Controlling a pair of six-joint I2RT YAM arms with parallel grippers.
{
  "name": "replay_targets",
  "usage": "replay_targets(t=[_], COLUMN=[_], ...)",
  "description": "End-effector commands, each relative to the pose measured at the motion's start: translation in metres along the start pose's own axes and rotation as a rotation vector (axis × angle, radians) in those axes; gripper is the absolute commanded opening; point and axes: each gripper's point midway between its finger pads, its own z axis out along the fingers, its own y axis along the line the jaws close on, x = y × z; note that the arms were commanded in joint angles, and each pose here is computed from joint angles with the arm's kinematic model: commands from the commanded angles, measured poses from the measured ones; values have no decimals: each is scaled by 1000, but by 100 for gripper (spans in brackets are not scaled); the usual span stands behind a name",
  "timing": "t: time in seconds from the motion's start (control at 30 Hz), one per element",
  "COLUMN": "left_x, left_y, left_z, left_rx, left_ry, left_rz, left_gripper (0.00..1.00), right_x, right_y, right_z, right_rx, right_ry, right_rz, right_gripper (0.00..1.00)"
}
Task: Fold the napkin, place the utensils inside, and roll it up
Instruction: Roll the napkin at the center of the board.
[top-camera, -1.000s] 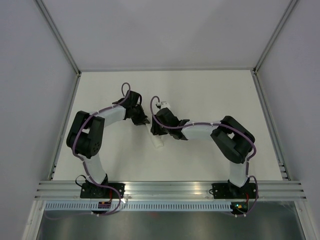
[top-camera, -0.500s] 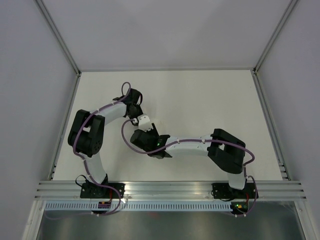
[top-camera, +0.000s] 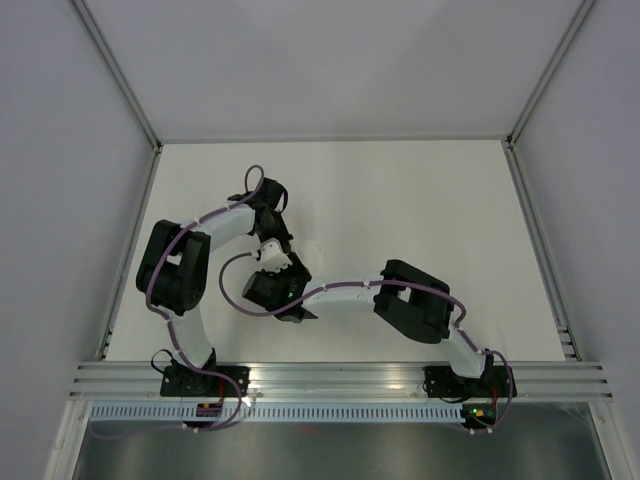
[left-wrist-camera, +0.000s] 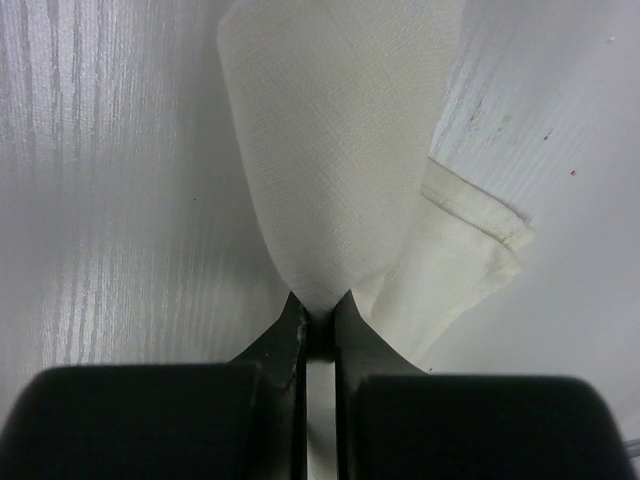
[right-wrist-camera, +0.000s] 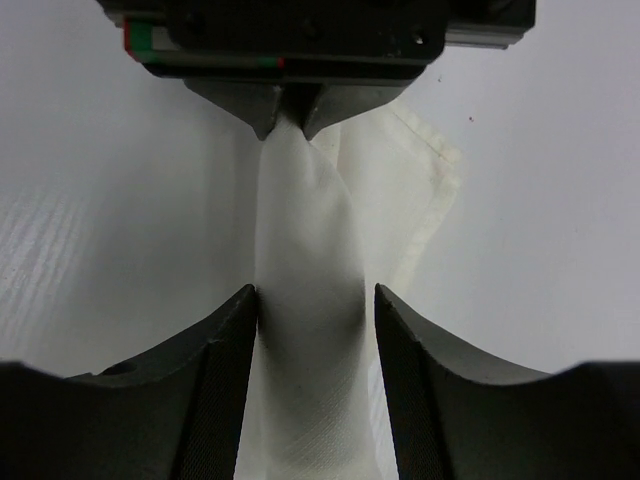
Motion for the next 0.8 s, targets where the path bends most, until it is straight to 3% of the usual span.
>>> replay_targets(t=[0.0,0.4,0.77], left_x=[31,35,39], left_y=[38,37,39], left_z=[3,2,1], left_rx=[-159,-158,-159], left_ry=[101,110,127], left_rz=[32,39,54], left_gripper=[2,2,2], right_x=[-21,-18,-12], right_y=[-1,17,9], right_z=[-7,-2,7], right_rx=[70,104,209], right_ry=[-67,-78,-94], right_rz=[-42,-128,-192], right_gripper=[56,56,41])
